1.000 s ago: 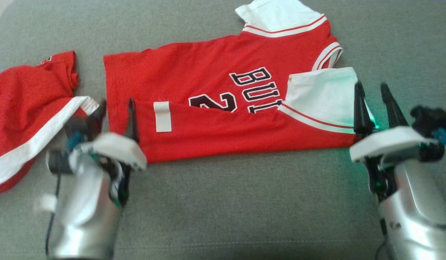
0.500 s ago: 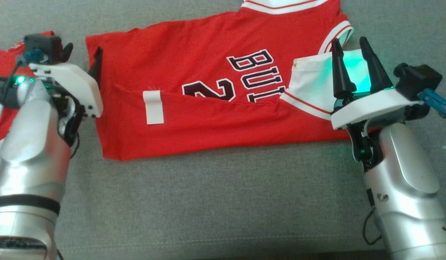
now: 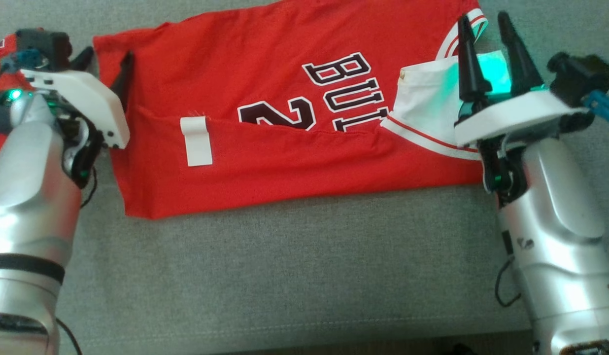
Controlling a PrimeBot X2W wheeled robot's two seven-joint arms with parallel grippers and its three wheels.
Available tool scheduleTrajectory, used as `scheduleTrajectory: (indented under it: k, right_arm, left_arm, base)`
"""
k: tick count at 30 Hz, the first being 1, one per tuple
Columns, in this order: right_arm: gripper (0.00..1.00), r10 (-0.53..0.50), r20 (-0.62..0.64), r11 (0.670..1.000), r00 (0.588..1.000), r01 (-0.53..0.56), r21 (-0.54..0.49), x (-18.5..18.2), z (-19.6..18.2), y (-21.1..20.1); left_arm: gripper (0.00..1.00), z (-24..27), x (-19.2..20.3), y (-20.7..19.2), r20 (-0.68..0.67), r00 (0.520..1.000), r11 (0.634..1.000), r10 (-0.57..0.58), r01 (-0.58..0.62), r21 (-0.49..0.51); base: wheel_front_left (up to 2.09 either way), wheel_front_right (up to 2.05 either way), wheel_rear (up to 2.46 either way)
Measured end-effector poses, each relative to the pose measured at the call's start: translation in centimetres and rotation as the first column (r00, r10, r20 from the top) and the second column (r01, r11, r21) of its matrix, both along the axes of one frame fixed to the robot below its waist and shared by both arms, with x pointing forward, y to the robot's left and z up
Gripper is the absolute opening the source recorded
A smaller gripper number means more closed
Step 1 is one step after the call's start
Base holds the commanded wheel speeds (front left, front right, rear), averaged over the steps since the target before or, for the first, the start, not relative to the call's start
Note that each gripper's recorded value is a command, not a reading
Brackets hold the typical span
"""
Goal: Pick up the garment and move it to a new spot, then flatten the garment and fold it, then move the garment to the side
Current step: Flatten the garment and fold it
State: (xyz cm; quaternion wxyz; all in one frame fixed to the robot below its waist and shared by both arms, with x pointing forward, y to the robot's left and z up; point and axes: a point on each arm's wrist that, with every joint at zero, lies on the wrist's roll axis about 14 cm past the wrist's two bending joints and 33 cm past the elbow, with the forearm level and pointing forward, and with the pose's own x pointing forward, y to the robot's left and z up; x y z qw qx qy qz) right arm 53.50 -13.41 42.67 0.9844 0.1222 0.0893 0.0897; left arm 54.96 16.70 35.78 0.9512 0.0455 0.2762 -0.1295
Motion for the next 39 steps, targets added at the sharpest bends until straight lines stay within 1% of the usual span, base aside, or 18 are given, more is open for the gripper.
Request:
scheduleTrajectory:
  k: [8, 15, 16, 17, 18, 19, 20, 22, 25, 27, 30, 34, 39]
  right_arm:
    - [1.00, 0.003, 0.038, 1.000, 0.999, -0.003, 0.003, 1.7, 1.0, 0.2]
    - [1.00, 0.012, 0.037, 1.000, 0.999, -0.012, 0.002, 2.3, 0.9, 0.5]
    - [1.00, 0.016, 0.036, 1.000, 0.999, -0.016, 0.000, 2.6, 1.0, 0.6]
    - [1.00, 0.023, 0.039, 1.000, 0.999, -0.023, -0.008, 2.9, 1.1, 0.7]
    - [1.00, 0.030, 0.038, 0.999, 0.999, -0.029, -0.018, 3.2, 1.1, 0.7]
    - [1.00, 0.031, 0.029, 0.999, 0.999, -0.030, -0.021, 3.6, 1.1, 0.6]
    - [1.00, 0.037, 0.020, 0.999, 0.999, -0.036, -0.039, 4.1, 1.0, 0.5]
    - [1.00, 0.049, 0.033, 0.995, 0.998, -0.046, -0.083, 5.3, 1.6, 0.1]
    - [1.00, 0.067, 0.025, 0.991, 0.997, -0.063, -0.118, 7.3, 2.1, 0.3]
    - [1.00, 0.083, -0.005, 0.987, 0.997, -0.083, -0.139, 8.5, 1.9, 0.8]
    - [1.00, 0.095, -0.087, 0.977, 0.992, -0.110, -0.185, 9.8, 0.3, 1.1]
    - [1.00, 0.090, -0.196, 0.955, 0.976, -0.141, -0.262, 11.4, -2.2, 0.9]
    - [1.00, 0.105, -0.281, 0.941, 0.954, -0.187, -0.282, 13.3, -4.3, 2.7]
  left_arm:
    - [1.00, 0.0, 0.9, 1.2, 0.026, 0.999, 1.000, 0.031, -0.031, 0.002]
    - [1.00, -0.3, 1.3, 1.5, 0.022, 0.999, 0.999, 0.040, -0.040, 0.005]
    - [0.86, -0.3, 1.4, 1.4, 0.022, 0.999, 0.999, 0.034, -0.034, 0.009]
    - [0.51, -0.4, 1.6, 1.3, 0.022, 0.999, 0.999, 0.029, -0.030, 0.012]
    - [0.21, -0.4, 1.8, 1.2, 0.023, 0.999, 1.000, 0.027, -0.027, 0.012]
    - [0.21, -0.4, 1.9, 1.1, 0.024, 0.999, 1.000, 0.024, -0.024, 0.012]
    - [0.00, -0.4, 2.0, 0.9, 0.024, 1.000, 1.000, 0.020, -0.020, 0.009]
    - [0.00, -0.5, 2.1, 0.6, 0.023, 1.000, 1.000, 0.015, -0.015, 0.004]
    - [0.00, -0.4, 2.1, 0.7, 0.042, 0.999, 1.000, 0.015, -0.015, -0.001]
    - [0.00, -0.2, 2.0, 0.7, 0.061, 0.998, 1.000, 0.013, -0.013, -0.004]
    - [0.00, 0.1, 1.7, 0.5, 0.081, 0.997, 0.999, 0.021, -0.019, -0.028]
    - [0.00, 0.4, 1.0, 0.0, 0.102, 0.994, 0.998, 0.024, -0.018, -0.057]
    - [0.00, 0.2, 0.0, 0.1, 0.110, 0.993, 0.997, 0.031, -0.023, -0.071]
  base:
    - [0.00, 0.00, 0.00]
    - [0.00, 0.00, 0.00]
    - [0.00, 0.00, 0.00]
    - [0.00, 0.00, 0.00]
    - [0.00, 0.00, 0.00]
    - [0.00, 0.00, 0.00]
    - [0.00, 0.00, 0.00]
    - [0.00, 0.00, 0.00]
    - [0.00, 0.00, 0.00]
    - [0.00, 0.00, 0.00]
    - [0.00, 0.00, 0.00]
    - [0.00, 0.00, 0.00]
    - [0.00, 0.00, 0.00]
